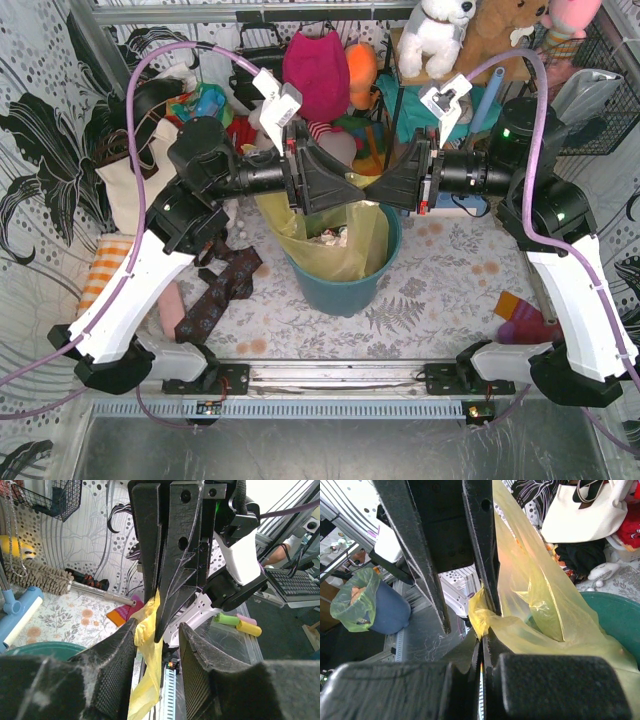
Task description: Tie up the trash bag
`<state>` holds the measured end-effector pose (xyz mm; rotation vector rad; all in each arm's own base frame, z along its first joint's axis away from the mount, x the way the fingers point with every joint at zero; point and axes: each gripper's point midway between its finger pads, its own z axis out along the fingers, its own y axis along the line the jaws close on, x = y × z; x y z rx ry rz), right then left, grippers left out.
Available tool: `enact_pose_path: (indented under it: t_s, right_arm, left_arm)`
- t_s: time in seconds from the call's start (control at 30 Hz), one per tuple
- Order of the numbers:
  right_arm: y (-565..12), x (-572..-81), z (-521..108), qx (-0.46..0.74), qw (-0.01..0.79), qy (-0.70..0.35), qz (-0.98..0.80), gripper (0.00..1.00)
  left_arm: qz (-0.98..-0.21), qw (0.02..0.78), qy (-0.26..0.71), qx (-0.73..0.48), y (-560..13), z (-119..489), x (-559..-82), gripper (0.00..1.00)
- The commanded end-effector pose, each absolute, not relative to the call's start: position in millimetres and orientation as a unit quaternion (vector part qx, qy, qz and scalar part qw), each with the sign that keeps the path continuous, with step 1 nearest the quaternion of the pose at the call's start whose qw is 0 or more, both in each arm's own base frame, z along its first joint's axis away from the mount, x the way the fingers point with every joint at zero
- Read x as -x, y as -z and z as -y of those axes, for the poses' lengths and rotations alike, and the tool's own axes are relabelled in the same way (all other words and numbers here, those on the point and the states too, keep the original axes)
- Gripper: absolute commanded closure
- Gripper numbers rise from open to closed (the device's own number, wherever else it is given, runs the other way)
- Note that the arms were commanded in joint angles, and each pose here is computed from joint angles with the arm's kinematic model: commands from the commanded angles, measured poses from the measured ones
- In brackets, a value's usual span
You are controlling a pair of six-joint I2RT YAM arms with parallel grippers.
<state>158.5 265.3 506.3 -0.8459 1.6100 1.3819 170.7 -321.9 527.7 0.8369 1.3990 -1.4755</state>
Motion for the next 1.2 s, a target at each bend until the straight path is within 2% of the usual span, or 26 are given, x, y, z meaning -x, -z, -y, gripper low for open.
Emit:
enact_pose_path:
  t_s: [0.0, 0.07, 0.2, 0.43, 0.53, 0.63, 0.7, 0.87, 0.93, 1.17]
  right_arm:
    - [-510.7, -156.3, -266.3, 0.345, 0.419, -0.556, -0.629, 1.0]
    - [-510.4, -156.0, -266.5, 0.346, 0.419, -0.557, -0.629, 1.0]
    - [-510.6, -156.4, -266.6, 0.346, 0.42, -0.556, -0.628, 1.0]
    - [-509.6, -156.2, -265.4, 0.344, 0.422, -0.554, -0.63, 1.0]
    - [-510.0, -155.3, -263.7, 0.344, 0.425, -0.551, -0.63, 1.0]
    - [-512.9, -154.4, -257.8, 0.339, 0.439, -0.537, -0.636, 0.79]
    - [-518.7, -153.4, -250.4, 0.33, 0.458, -0.522, -0.639, 0.71]
    - [-545.1, -143.1, -236.0, 0.314, 0.497, -0.513, -0.625, 0.68]
    - [-552.4, -148.6, -232.1, 0.298, 0.513, -0.502, -0.629, 0.63]
    - [-567.6, -179.3, -247.6, 0.271, 0.516, -0.507, -0.635, 0.66]
  left_arm:
    - [-0.532, 0.472, 0.605, -0.357, -547.4, 320.8, -160.6, 0.56]
    - [-0.534, 0.474, 0.604, -0.354, -547.1, 321.0, -162.3, 0.6]
    - [-0.538, 0.476, 0.602, -0.349, -546.0, 322.0, -165.4, 0.81]
    - [-0.539, 0.489, 0.596, -0.339, -549.9, 320.2, -169.6, 1.0]
    - [-0.542, 0.496, 0.591, -0.332, -550.3, 318.0, -171.3, 1.0]
    - [-0.545, 0.503, 0.586, -0.326, -548.6, 314.6, -171.9, 1.0]
    - [-0.544, 0.504, 0.588, -0.323, -547.8, 312.4, -169.8, 1.0]
    - [-0.538, 0.499, 0.599, -0.32, -539.5, 307.5, -160.1, 1.0]
    - [-0.538, 0.493, 0.603, -0.323, -533.7, 306.2, -155.9, 1.0]
    - [-0.518, 0.471, 0.623, -0.347, -520.3, 299.3, -132.6, 1.0]
